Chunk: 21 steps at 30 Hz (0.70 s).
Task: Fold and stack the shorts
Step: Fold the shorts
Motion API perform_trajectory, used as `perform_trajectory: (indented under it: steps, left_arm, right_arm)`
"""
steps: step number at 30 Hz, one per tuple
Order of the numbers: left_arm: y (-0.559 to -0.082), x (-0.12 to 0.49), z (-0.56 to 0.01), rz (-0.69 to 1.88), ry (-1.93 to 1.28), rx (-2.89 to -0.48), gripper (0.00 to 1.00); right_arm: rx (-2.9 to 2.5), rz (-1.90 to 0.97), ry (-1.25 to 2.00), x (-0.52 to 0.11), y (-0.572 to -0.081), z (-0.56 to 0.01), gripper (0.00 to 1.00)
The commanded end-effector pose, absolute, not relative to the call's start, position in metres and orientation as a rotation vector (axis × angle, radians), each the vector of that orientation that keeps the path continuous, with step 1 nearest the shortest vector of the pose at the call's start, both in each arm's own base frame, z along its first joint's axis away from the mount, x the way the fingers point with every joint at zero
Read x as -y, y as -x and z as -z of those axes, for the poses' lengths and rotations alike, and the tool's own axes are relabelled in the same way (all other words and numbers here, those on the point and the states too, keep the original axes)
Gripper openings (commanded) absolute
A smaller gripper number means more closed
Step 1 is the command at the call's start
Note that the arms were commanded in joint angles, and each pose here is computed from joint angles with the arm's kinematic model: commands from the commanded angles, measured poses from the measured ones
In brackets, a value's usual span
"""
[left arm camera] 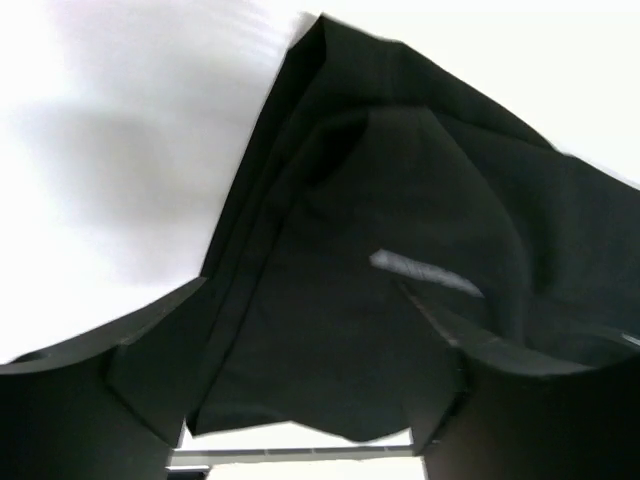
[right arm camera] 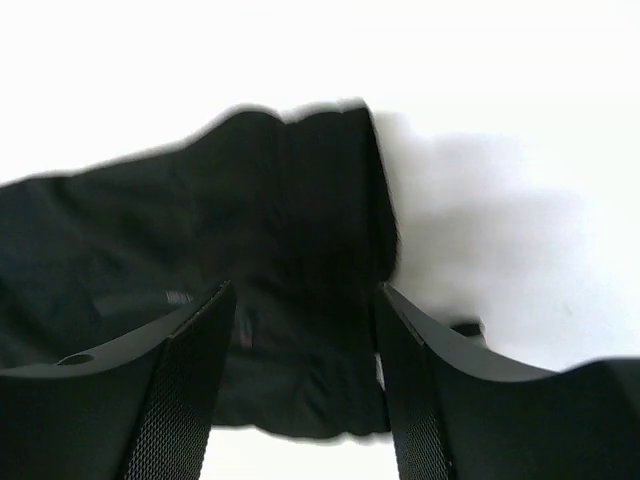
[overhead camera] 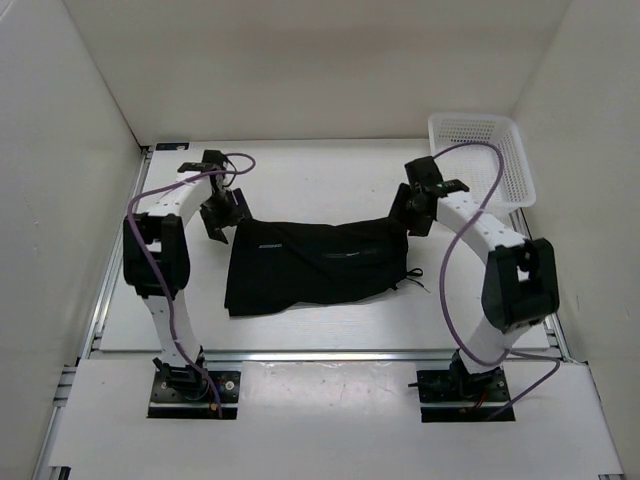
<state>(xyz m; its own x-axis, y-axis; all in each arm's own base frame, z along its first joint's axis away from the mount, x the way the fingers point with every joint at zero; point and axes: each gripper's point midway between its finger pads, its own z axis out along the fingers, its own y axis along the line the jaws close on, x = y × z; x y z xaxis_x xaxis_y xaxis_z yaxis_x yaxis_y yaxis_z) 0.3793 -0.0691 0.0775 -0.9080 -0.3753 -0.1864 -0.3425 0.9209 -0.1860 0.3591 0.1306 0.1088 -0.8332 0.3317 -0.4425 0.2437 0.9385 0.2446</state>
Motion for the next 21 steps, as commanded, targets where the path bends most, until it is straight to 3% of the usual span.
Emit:
perform_trajectory:
  steps: [1, 5, 6, 8, 9, 10, 12, 21]
  left_arm:
    - [-0.396, 0.08, -0.083, 0.229, 0.453, -2.839, 0.8]
    - [-0.401, 0.091, -0.072, 0.241, 0.426, -2.858, 0.61]
    - [-0.404, 0.091, -0.069, 0.239, 0.427, -2.864, 0.46]
    - [-0.406, 0.092, -0.064, 0.236, 0.429, -2.873, 0.26]
    - [-0.405, 0.092, -0.06, 0.232, 0.431, -2.884, 0.1]
    - [-0.405, 0.093, -0.06, 0.245, 0.43, -2.886, 0.1]
    - [-0.406, 0.091, -0.064, 0.232, 0.43, -2.873, 0.1]
    - [-0.42, 0.072, -0.094, 0.171, 0.457, -2.766, 0.1]
  right_arm:
    - [-2.609, -0.256, -0.346, -0.139, -0.386, -0.105, 0.63]
    - [-2.662, -0.256, -0.36, -0.145, -0.391, -0.082, 0.6]
    - [-2.681, -0.246, -0.362, -0.145, -0.39, -0.074, 0.58]
    - [-2.68, -0.249, -0.375, -0.146, -0.392, -0.071, 0.44]
    - [-2.675, -0.267, -0.371, -0.148, -0.394, -0.072, 0.37]
    - [-2.675, -0.267, -0.371, -0.148, -0.394, -0.072, 0.19]
    - [-2.647, -0.272, -0.383, -0.147, -0.395, -0.082, 0.03]
    - [-2.518, -0.287, -0.369, -0.143, -0.404, -0.13, 0.0]
